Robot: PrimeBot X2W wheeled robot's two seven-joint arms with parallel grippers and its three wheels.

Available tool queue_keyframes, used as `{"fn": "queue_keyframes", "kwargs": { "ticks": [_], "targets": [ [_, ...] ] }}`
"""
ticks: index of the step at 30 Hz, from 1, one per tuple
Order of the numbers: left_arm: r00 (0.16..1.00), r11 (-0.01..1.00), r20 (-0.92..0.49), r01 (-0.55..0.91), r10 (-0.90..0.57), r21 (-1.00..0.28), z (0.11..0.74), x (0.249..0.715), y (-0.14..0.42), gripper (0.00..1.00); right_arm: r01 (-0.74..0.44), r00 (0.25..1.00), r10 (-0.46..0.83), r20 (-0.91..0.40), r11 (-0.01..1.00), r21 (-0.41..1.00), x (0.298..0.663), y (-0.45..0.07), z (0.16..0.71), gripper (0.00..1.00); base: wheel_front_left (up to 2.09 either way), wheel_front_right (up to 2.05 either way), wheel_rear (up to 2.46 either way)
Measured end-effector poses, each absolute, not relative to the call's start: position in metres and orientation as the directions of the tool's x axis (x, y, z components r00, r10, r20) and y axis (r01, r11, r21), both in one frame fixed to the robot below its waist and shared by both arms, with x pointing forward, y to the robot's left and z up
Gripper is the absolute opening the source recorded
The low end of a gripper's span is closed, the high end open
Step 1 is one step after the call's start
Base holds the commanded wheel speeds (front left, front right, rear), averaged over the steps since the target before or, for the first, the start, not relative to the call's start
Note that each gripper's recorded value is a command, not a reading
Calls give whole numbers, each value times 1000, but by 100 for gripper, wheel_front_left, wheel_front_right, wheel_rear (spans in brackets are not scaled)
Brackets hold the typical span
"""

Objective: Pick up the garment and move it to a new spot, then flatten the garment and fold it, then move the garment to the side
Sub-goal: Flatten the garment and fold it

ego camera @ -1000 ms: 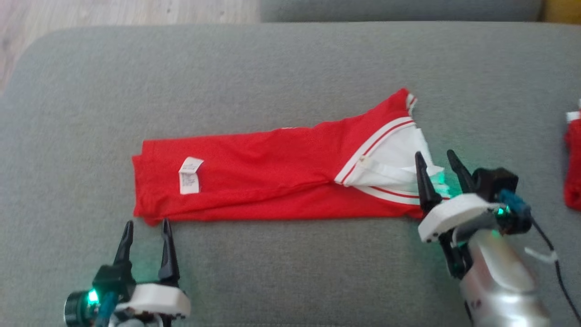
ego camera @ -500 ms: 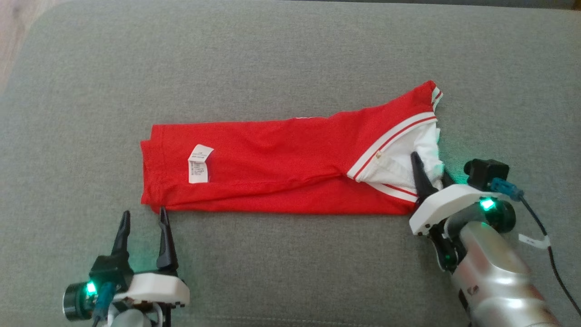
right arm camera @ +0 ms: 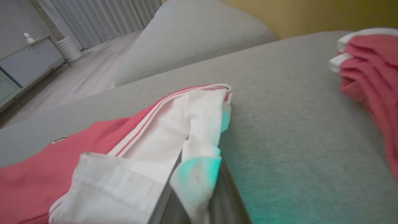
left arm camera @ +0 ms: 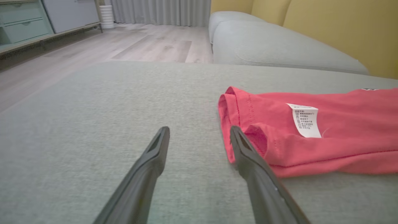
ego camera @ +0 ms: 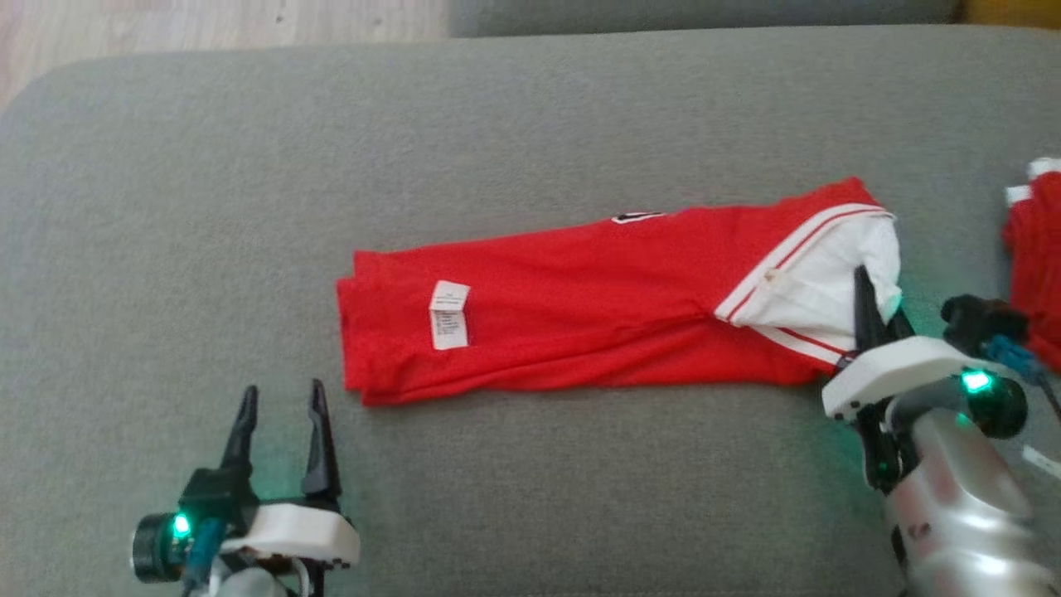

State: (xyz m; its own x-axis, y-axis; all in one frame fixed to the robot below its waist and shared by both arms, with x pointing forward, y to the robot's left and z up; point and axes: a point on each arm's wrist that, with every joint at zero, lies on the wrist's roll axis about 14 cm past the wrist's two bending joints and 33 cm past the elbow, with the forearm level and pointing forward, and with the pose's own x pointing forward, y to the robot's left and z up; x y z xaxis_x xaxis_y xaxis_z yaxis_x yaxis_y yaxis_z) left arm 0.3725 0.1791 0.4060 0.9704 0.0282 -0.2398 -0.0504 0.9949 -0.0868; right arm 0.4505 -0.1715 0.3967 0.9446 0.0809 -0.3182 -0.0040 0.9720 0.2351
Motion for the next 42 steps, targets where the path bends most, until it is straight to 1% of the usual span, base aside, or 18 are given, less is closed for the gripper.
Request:
{"fn": "queue_keyframes", "kwargs": {
  "ticks": [3,6,8,9,10,14,18,25,26,28,29,30,31,32,34,37,40,42],
  "targets": [
    [972,995,-232,-3,-20,-98,409,374,163,100,5,958,57,-282,977,213,442,-182,407,0,0,0,0],
    [973,994,-224,39,-61,-103,411,374,150,100,-47,971,94,-220,977,208,443,-168,426,0,0,0,0],
    [971,993,-226,51,-73,-103,411,372,146,100,-116,974,152,-167,971,211,449,-146,442,0,0,0,0],
    [970,993,-230,54,-76,-101,410,369,146,100,-195,967,225,-121,955,224,453,-119,455,0,0,0,0],
    [970,994,-233,49,-72,-101,410,366,147,100,-239,958,267,-102,944,227,453,-104,461,0,0,0,0],
    [968,995,-249,2,-27,-100,406,355,161,100,-413,893,444,-69,872,261,445,-39,469,0,0,0,0],
    [967,993,-251,-71,45,-95,407,342,183,100,-542,806,587,-76,783,305,429,18,465,0,0,0,0],
    [949,976,-259,-204,178,-79,408,312,221,100,-672,662,739,-125,659,337,407,86,447,0,0,0,0],
    [949,976,-259,-204,178,-79,408,312,221,100,-672,662,739,-125,659,337,407,86,447,0,0,0,0],
    [942,969,-263,-235,208,-75,408,304,229,100,-701,630,767,-121,629,337,406,101,449,0,0,0,0],
    [938,964,-265,-252,224,-79,407,301,233,100,-717,614,781,-116,613,331,406,109,451,27,0,0,0],
    [934,961,-267,-265,236,-79,407,297,236,100,-730,600,792,-109,599,330,407,116,453,44,0,0,0],
    [930,956,-269,-282,252,-79,407,294,239,100,-741,589,802,-100,585,330,407,123,456,96,0,0,0],
    [925,952,-271,-296,266,-76,407,292,243,100,-748,581,809,-90,574,333,408,128,460,100,0,0,0],
    [918,947,-275,-314,284,-71,406,290,247,100,-754,574,817,-65,557,348,411,134,467,100,0,0,0],
    [917,945,-273,-319,290,-68,406,293,249,100,-749,584,811,-36,555,362,414,133,475,100,0,0,0],
    [927,952,-259,-298,272,-68,410,302,245,100,-720,635,773,-5,594,358,427,116,485,100,0,0,0],
    [932,955,-250,-287,262,-71,412,309,243,100,-684,688,726,12,643,344,441,97,490,100,0,0,0]
  ]
}}
